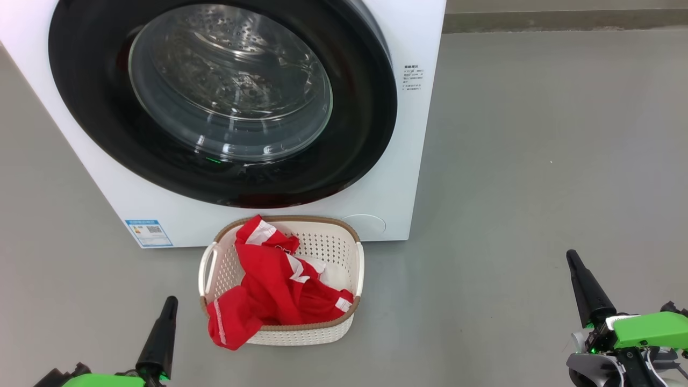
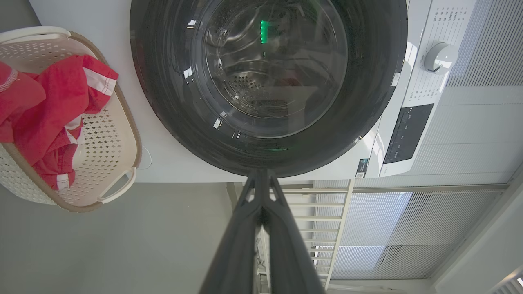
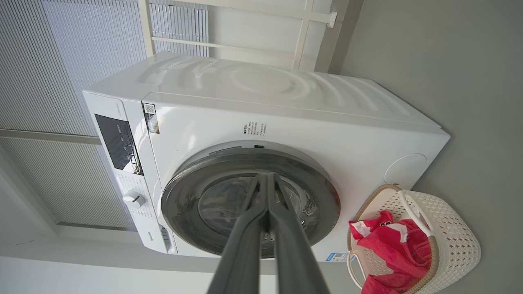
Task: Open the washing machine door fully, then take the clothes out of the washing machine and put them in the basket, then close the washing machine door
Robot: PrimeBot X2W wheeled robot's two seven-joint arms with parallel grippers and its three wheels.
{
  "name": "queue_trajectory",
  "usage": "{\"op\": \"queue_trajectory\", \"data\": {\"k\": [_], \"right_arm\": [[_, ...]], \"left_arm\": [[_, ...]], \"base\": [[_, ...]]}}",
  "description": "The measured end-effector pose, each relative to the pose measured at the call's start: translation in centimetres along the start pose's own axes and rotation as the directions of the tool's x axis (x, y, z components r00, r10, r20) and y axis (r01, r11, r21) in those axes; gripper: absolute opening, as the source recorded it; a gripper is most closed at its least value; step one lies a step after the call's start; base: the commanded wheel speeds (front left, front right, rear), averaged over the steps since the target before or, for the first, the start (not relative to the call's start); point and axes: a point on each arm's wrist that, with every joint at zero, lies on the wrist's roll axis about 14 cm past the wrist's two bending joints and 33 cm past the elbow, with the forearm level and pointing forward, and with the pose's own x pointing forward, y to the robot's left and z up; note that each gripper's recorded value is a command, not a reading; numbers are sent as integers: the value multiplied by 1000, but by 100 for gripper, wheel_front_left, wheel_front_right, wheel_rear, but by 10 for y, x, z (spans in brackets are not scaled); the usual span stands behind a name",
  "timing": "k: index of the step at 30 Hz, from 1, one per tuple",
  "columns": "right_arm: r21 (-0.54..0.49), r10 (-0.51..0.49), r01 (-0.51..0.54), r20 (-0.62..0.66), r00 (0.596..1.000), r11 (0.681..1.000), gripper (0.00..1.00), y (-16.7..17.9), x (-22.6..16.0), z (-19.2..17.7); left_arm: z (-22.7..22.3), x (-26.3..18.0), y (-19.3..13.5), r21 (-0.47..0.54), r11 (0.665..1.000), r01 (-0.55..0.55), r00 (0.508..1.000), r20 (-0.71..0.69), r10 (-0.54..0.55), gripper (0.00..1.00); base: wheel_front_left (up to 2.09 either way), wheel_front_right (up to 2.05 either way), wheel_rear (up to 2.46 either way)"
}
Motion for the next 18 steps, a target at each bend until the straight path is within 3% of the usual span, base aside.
{"op": "queue_trajectory", "data": {"k": [18], "right_arm": [[-1, 0, 0, 1, 1000, 1000, 0, 0, 0, 0]], "left_arm": [[1, 0, 0, -1, 1000, 0, 1000, 2, 0, 0]], "base": [[0, 0, 0]]}}
